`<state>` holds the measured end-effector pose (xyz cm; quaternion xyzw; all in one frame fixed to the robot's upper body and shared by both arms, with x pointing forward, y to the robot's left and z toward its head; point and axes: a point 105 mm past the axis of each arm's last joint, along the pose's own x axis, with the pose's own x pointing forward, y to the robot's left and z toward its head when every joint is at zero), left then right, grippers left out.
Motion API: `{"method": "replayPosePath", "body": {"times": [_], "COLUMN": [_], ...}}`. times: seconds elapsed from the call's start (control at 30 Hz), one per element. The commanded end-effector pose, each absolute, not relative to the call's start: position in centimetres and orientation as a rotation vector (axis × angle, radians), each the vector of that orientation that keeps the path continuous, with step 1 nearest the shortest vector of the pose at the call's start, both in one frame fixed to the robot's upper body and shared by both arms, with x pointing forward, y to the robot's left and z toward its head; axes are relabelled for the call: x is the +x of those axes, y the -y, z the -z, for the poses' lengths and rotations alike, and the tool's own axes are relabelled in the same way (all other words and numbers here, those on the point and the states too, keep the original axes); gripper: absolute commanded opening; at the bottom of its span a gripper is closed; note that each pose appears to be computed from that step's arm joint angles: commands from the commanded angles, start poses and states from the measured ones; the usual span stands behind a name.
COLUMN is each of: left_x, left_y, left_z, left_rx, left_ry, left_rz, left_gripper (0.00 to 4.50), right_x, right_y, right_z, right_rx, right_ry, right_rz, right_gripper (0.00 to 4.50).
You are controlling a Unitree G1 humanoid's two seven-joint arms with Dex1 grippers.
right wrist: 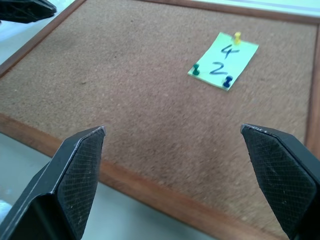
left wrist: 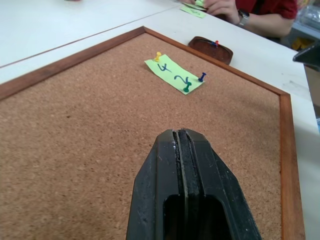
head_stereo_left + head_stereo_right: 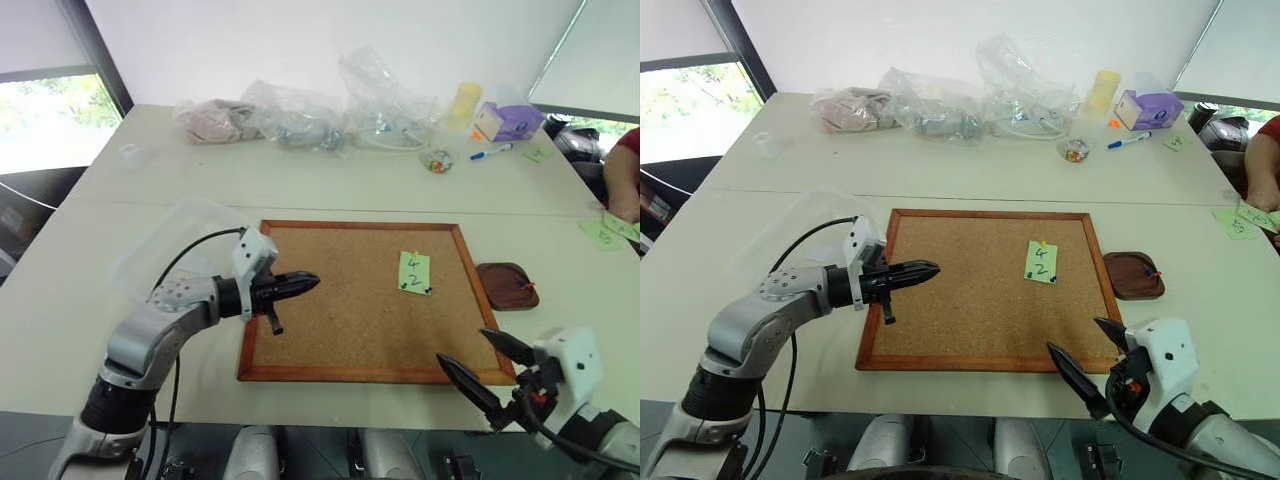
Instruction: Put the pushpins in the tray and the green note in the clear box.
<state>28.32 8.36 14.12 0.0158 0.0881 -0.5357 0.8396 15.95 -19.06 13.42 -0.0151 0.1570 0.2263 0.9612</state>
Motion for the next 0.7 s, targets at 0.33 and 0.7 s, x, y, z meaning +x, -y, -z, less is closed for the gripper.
{"method": "replayPosePath", "body": {"times": [0.33, 0.7], "left_x": [28.7, 30.2], "left_y": [-8.0, -7.2], "left_z": [-14.9, -16.9], "left_rx": [0.088, 0.050], "left_ry": [-0.143, -0.086], "left_rz": [1.143, 1.115], "left_gripper": [0.04, 0.04], "right_x": [16.3, 17.1], "right_y": [18.4, 18.5], "right_z": [-14.1, -14.7], "right_rx": [-0.038, -0.043], "right_ry": [-0.281, -0.240], "right_rz": [-0.458, -0.440], "right_gripper": [4.50, 4.50]}}
